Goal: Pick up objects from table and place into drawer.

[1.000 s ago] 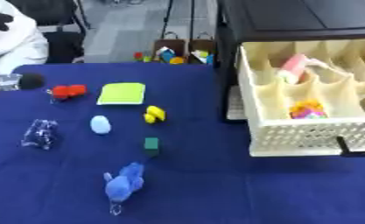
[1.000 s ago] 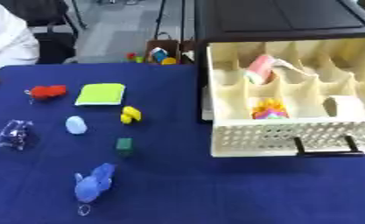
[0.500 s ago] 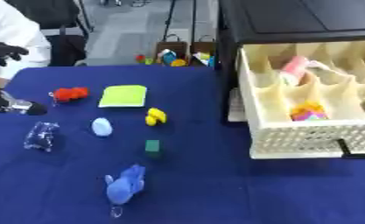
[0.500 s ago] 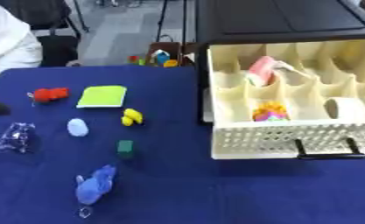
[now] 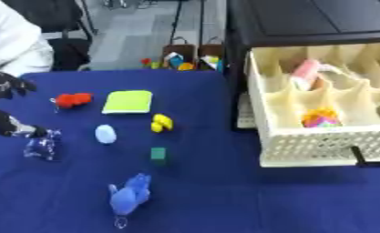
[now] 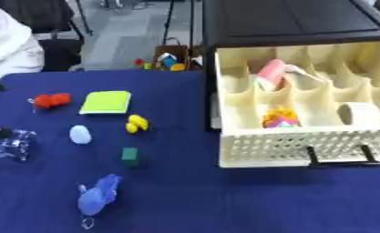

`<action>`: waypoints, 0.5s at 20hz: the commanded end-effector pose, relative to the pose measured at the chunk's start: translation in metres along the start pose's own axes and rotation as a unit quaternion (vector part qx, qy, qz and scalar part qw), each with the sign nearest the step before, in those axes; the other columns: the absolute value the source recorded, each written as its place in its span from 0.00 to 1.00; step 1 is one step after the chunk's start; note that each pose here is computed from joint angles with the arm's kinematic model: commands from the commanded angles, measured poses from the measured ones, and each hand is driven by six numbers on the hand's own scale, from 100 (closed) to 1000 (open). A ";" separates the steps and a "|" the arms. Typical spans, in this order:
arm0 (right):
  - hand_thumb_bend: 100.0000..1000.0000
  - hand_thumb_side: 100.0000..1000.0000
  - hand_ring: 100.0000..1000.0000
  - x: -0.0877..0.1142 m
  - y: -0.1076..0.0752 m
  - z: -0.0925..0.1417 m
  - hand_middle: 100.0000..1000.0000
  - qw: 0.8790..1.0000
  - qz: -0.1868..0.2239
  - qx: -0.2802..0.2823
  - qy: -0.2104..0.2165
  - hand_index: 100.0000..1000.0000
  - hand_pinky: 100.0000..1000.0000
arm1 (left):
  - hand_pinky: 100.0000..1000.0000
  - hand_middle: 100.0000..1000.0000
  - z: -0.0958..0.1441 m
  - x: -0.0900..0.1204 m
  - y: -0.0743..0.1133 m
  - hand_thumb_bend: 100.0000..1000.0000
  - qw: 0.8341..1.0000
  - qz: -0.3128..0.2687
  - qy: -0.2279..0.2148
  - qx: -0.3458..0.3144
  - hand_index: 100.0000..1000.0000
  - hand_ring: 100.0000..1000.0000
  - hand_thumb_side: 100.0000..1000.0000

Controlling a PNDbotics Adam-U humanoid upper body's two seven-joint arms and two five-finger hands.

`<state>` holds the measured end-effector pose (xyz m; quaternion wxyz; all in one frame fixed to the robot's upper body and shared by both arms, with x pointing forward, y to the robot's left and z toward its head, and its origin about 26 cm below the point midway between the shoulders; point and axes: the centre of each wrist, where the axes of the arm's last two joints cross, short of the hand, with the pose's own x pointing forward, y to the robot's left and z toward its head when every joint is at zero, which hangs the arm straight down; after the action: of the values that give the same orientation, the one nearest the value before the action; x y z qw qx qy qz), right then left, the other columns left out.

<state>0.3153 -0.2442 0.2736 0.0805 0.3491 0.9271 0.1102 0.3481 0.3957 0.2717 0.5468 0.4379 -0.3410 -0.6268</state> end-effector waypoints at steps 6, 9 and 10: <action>0.00 1.00 0.62 0.001 0.001 -0.009 0.61 1.000 -0.012 -0.006 -0.019 0.73 0.55 | 0.73 0.80 -0.008 -0.010 -0.002 0.43 0.999 -0.046 0.019 -0.020 0.97 0.78 0.57; 0.00 1.00 0.62 0.001 0.001 -0.009 0.61 1.000 -0.014 -0.007 -0.020 0.73 0.55 | 0.73 0.82 -0.016 -0.010 -0.009 0.41 0.998 -0.060 0.017 -0.030 0.97 0.78 0.57; 0.00 1.00 0.62 0.001 0.001 -0.009 0.61 1.000 -0.015 -0.007 -0.020 0.73 0.55 | 0.73 0.84 -0.018 -0.010 -0.011 0.40 0.997 -0.063 0.017 -0.034 0.97 0.79 0.57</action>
<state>0.3153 -0.2439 0.2742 0.0817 0.3463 0.9283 0.1080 0.3614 0.4039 0.2447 0.5361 0.4329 -0.2885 -0.6648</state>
